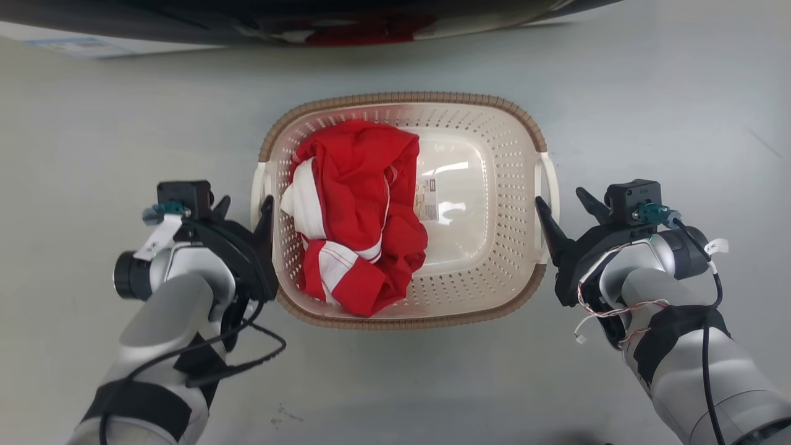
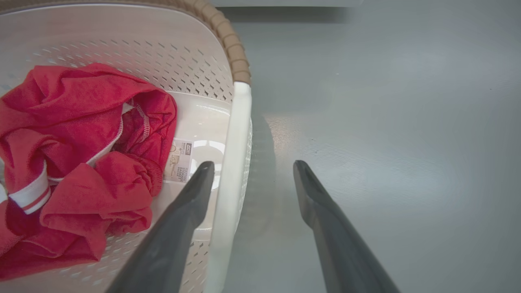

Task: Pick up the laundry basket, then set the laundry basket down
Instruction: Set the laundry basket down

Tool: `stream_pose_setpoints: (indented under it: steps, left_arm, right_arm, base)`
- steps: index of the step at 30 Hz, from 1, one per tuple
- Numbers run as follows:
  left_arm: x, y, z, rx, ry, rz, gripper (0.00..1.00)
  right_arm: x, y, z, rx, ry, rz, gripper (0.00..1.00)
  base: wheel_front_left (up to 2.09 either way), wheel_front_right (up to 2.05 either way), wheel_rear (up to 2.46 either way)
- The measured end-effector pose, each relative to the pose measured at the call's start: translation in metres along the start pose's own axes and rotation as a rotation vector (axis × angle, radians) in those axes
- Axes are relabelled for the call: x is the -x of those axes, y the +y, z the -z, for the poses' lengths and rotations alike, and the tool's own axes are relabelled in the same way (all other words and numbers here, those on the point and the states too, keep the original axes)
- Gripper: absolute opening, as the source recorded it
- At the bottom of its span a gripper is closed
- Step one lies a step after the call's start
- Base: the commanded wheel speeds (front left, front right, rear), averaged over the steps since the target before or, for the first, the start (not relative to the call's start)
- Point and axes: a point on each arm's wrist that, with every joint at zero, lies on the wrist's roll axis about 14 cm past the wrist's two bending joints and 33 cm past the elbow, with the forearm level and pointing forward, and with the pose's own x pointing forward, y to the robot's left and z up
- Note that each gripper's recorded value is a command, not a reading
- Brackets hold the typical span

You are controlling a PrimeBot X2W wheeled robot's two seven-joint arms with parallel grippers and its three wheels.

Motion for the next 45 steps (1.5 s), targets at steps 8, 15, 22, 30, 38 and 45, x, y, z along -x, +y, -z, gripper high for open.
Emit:
stream_pose_setpoints:
  steps: [8,15,22,30,38,45]
  left_arm:
    - [0.025,-0.010,-0.007,-0.006,-0.049,0.013,1.00]
    - [0.048,-0.026,-0.034,-0.055,-0.140,0.041,1.00]
    - [0.078,-0.035,-0.044,-0.112,-0.203,0.054,1.00]
    - [0.111,-0.042,-0.034,-0.170,-0.234,0.062,1.00]
    - [0.142,-0.062,-0.055,-0.200,-0.348,0.086,1.00]
    - [0.170,-0.069,-0.074,-0.186,-0.466,0.075,1.00]
  right_arm:
    - [0.023,0.006,-0.023,0.038,-0.063,-0.006,1.00]
    - [0.050,0.007,-0.037,0.103,-0.110,-0.001,1.00]
    - [0.079,0.010,-0.050,0.097,-0.175,0.013,1.00]
    - [0.114,0.015,-0.059,0.048,-0.259,0.045,1.00]
    - [0.151,0.014,-0.074,0.023,-0.372,0.099,1.00]
    - [0.183,0.015,-0.094,0.027,-0.496,0.137,1.00]
  base:
    - [0.00,0.00,0.00]
    - [0.00,0.00,0.00]
    - [0.00,0.00,0.00]
    - [0.00,0.00,0.00]
    - [0.00,0.00,0.00]
    - [0.00,0.00,0.00]
